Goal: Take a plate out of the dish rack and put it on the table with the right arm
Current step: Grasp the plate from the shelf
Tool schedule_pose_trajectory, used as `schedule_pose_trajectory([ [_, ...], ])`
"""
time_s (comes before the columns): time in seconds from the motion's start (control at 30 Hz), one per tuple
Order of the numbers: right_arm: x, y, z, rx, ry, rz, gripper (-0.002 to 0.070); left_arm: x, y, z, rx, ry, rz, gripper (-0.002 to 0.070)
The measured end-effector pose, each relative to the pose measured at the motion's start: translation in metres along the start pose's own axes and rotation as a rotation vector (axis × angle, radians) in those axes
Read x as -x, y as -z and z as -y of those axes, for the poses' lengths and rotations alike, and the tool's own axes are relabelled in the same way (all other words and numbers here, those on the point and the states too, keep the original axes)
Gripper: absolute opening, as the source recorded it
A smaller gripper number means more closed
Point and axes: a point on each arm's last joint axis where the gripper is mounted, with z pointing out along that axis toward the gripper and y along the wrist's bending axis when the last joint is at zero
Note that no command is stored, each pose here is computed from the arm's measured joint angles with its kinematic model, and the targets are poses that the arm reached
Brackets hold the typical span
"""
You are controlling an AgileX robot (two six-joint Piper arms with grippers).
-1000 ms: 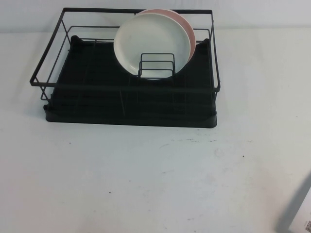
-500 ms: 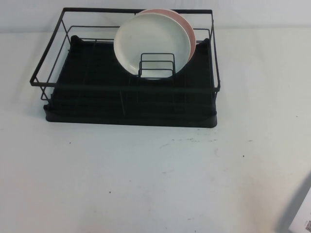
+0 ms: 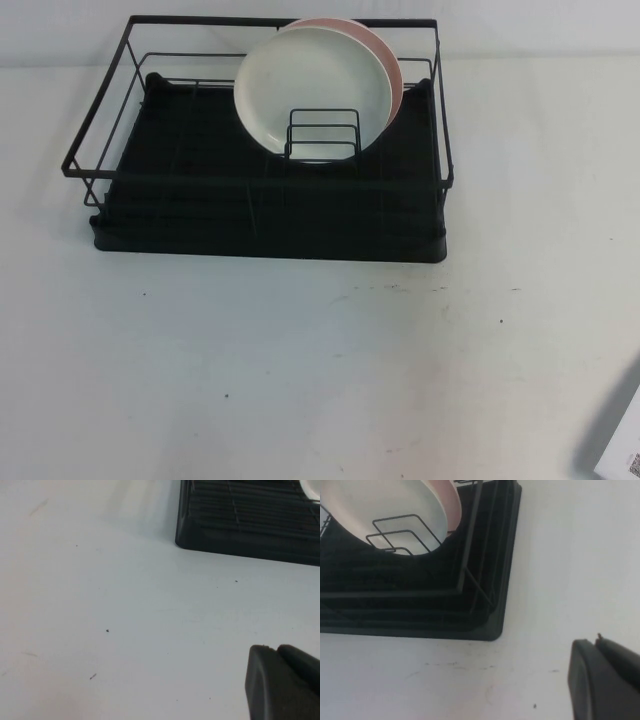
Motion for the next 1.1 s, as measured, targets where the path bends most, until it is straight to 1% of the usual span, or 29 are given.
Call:
schedule_pose_trajectory([
  [0.27, 0.072, -0.071, -0.003, 0.128, 0.068, -0.076, -0.0020, 0.000, 0.000, 0.000, 0.000, 0.000, 0.000, -0.0004],
  [0.43, 0.096, -0.125, -0.016, 0.219, 0.175, -0.135, -0.0020, 0.000, 0.000, 0.000, 0.000, 0.000, 0.000, -0.0004],
  [0.53, 0.103, -0.152, -0.038, 0.284, 0.262, -0.141, -0.0020, 0.000, 0.000, 0.000, 0.000, 0.000, 0.000, -0.0004],
  [0.7, 0.110, -0.187, -0.072, 0.371, 0.342, -0.143, -0.0010, 0.000, 0.000, 0.000, 0.000, 0.000, 0.000, -0.0004],
  [0.77, 0.110, -0.201, -0.081, 0.398, 0.361, -0.151, 0.0013, 0.000, 0.000, 0.000, 0.000, 0.000, 0.000, -0.0004],
  [0.83, 0.113, -0.210, -0.090, 0.422, 0.380, -0.146, 0.0052, 0.000, 0.000, 0.000, 0.000, 0.000, 0.000, -0.0004],
  [0.9, 0.114, -0.221, -0.098, 0.438, 0.403, -0.145, 0.0110, 0.000, 0.000, 0.000, 0.000, 0.000, 0.000, -0.0004],
  [1.0, 0.116, -0.233, -0.101, 0.446, 0.421, -0.139, 0.0203, 0.000, 0.000, 0.000, 0.000, 0.000, 0.000, -0.0004],
  [1.1, 0.117, -0.243, -0.102, 0.448, 0.430, -0.132, 0.0253, 0.000, 0.000, 0.000, 0.000, 0.000, 0.000, -0.0004],
])
